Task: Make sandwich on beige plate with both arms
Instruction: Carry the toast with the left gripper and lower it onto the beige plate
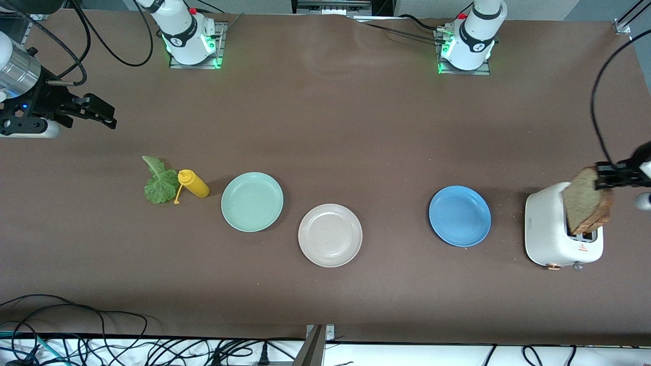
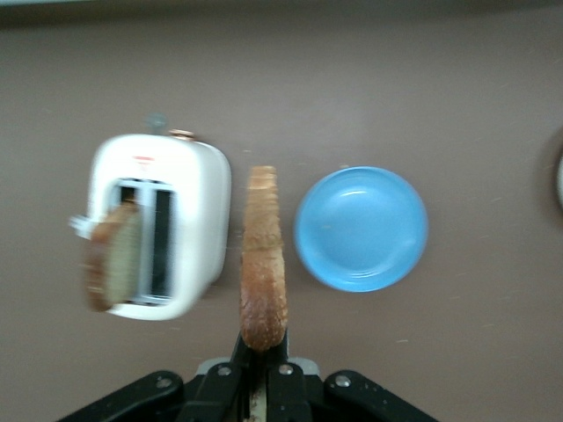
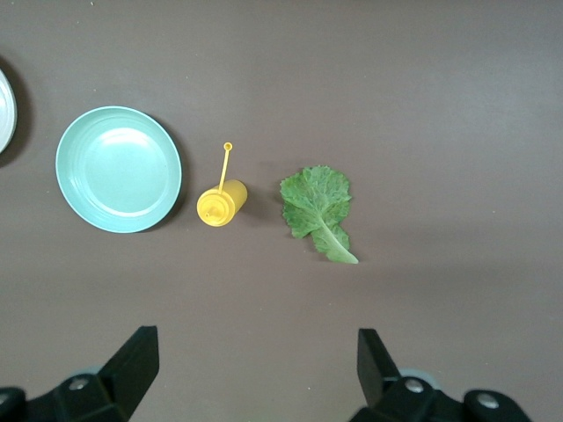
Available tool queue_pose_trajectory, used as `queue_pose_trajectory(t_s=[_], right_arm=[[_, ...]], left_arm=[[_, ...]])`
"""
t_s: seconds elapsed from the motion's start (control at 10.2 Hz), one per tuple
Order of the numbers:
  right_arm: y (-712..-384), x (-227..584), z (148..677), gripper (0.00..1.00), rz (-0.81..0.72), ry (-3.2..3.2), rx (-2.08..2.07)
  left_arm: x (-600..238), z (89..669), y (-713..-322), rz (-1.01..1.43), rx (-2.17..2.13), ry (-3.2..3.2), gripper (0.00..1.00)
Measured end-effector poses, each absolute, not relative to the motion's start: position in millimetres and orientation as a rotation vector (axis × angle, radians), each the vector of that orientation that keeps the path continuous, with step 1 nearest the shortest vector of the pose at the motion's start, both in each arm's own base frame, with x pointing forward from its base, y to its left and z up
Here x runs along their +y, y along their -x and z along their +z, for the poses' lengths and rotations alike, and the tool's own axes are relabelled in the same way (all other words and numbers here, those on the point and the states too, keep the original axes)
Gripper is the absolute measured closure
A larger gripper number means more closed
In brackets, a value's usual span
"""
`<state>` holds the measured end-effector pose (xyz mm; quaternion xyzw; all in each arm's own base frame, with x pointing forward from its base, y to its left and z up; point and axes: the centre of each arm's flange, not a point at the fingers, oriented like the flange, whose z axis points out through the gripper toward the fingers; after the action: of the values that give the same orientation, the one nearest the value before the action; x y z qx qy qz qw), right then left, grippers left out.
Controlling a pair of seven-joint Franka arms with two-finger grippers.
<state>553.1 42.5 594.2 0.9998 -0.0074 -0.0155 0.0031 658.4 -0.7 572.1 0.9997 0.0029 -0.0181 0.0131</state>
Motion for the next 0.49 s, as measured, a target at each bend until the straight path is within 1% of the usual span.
queue_pose_trajectory(t_s=[0.2,0.39,0.49], right_arm=[[-553.3,42.5,594.2,0.0,-0.049,-3.135,-0.023],[-553.6,42.4,593.9,0.0,-0.049,-3.135,-0.023],[-553.8,42.5,593.7,0.0,-0.05,-3.135,-0.023]], left_arm=[[-116.4,546.7,-657.4,-0.142,0.198,-3.033,0.92],[-226.1,503.4,-665.4,-0.129,0.372,-2.882,0.92],[-263.5,479.0,-674.3,-0.104,0.449,-2.775,0.92]])
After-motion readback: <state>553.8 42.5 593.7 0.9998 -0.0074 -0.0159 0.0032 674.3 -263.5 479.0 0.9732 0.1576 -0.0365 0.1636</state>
